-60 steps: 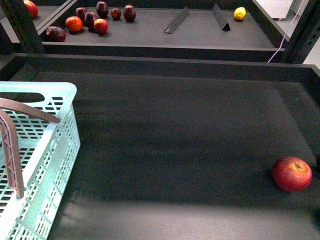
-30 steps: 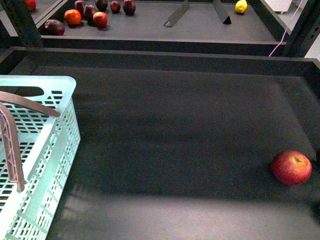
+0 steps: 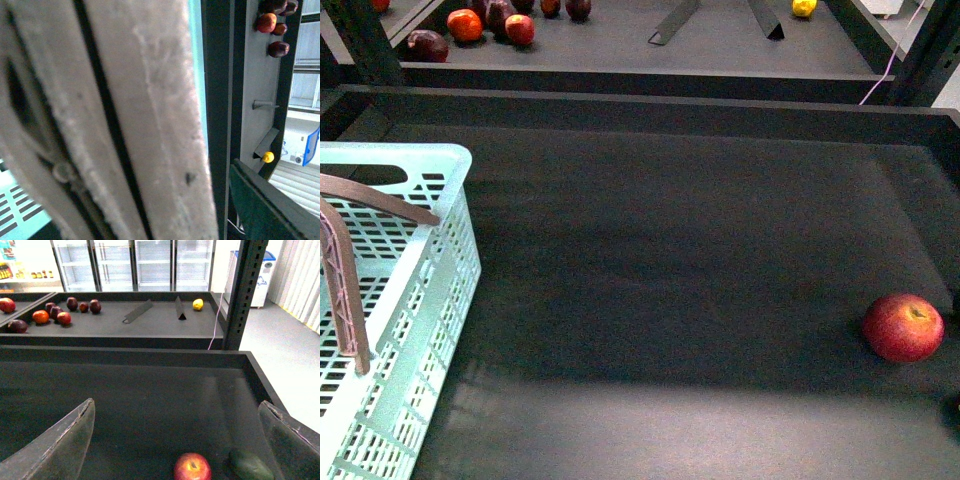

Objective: Pick apple with right arm and hold basket with left

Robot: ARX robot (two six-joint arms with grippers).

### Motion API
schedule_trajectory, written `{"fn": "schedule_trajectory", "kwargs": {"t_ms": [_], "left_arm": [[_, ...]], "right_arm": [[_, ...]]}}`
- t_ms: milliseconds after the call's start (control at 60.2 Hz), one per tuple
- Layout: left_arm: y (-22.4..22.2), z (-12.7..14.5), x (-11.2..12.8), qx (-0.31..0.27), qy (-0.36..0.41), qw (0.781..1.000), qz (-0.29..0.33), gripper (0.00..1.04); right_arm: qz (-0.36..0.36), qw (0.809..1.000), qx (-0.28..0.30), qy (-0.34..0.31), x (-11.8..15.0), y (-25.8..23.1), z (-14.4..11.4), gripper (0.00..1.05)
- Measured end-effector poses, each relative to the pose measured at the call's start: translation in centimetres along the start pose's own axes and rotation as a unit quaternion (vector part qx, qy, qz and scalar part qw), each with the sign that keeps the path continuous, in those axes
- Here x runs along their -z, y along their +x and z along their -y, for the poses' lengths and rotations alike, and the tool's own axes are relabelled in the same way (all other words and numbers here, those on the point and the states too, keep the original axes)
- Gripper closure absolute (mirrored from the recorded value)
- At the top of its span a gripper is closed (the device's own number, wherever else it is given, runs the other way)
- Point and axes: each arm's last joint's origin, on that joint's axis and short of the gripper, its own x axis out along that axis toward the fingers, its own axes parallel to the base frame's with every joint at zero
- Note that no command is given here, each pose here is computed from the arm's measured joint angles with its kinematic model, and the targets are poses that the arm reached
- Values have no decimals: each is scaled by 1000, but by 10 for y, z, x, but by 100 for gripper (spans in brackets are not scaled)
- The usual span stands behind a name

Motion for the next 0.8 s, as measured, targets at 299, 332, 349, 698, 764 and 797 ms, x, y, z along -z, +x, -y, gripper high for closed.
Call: {"fn": "schedule_trajectory", "kwargs": {"t_ms": [299,332,349,698,764,797], "left_arm": [[0,1,1,1,-12,1000,-7,89],[-1,2,1,1,-11,1000,-8,89],[-2,3,2,2,-10,1000,-9,89],[-41,72,41,74,67,993,-62,89],[-48,88,57,91,90,989,-78,89],[-51,96,67,98,102,986,-87,89]], "right_arm": [[0,1000,0,0,0,0,0,9],[0,1000,0,0,0,0,0,9],[0,1000,0,0,0,0,0,9],[0,1000,0,0,0,0,0,9],[0,1000,0,0,0,0,0,9],[0,1000,0,0,0,0,0,9]]}}
